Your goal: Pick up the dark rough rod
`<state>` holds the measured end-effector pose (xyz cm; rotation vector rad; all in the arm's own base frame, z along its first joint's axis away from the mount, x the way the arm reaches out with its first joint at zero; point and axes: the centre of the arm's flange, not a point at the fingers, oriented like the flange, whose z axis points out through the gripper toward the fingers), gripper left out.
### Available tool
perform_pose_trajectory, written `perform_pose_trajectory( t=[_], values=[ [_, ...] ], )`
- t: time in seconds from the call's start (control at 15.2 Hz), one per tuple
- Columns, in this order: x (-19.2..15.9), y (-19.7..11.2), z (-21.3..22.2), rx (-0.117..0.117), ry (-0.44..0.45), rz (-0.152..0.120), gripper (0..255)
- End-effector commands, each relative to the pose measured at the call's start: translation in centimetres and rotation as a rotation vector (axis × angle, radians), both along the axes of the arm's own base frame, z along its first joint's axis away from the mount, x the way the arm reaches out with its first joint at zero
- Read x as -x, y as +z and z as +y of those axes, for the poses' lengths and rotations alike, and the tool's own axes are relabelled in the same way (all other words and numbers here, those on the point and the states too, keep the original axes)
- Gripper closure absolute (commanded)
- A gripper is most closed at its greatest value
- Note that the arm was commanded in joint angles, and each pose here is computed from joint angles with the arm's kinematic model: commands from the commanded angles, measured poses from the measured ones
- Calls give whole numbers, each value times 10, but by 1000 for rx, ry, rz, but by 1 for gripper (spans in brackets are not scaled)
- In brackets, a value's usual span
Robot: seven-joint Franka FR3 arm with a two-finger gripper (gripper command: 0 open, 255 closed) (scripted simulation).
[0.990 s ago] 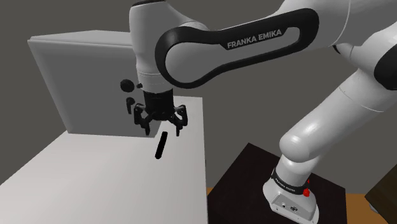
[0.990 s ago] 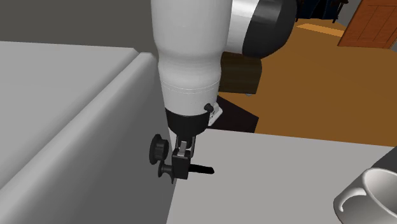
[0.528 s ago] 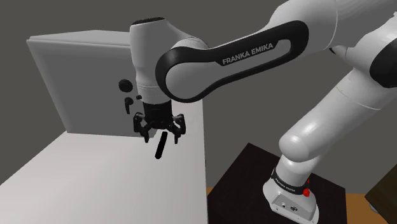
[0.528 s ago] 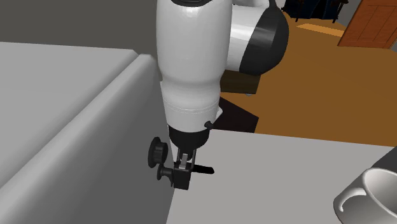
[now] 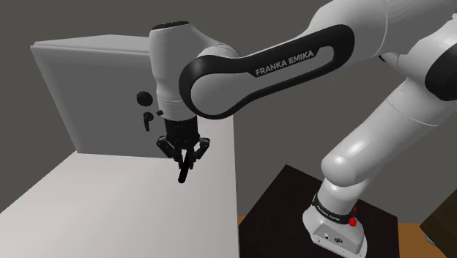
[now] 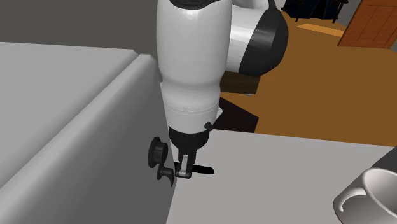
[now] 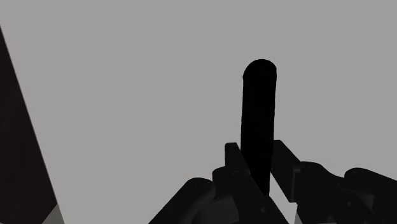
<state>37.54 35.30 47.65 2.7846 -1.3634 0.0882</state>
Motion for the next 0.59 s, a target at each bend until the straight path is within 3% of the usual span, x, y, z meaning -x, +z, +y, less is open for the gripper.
perform_pose_trajectory(
  t=[0.0, 0.53],
  values=[
    [-1, -2, -2, 1, -4, 5, 255],
    [-1, 35, -1, 2, -4, 5, 255]
  ],
)
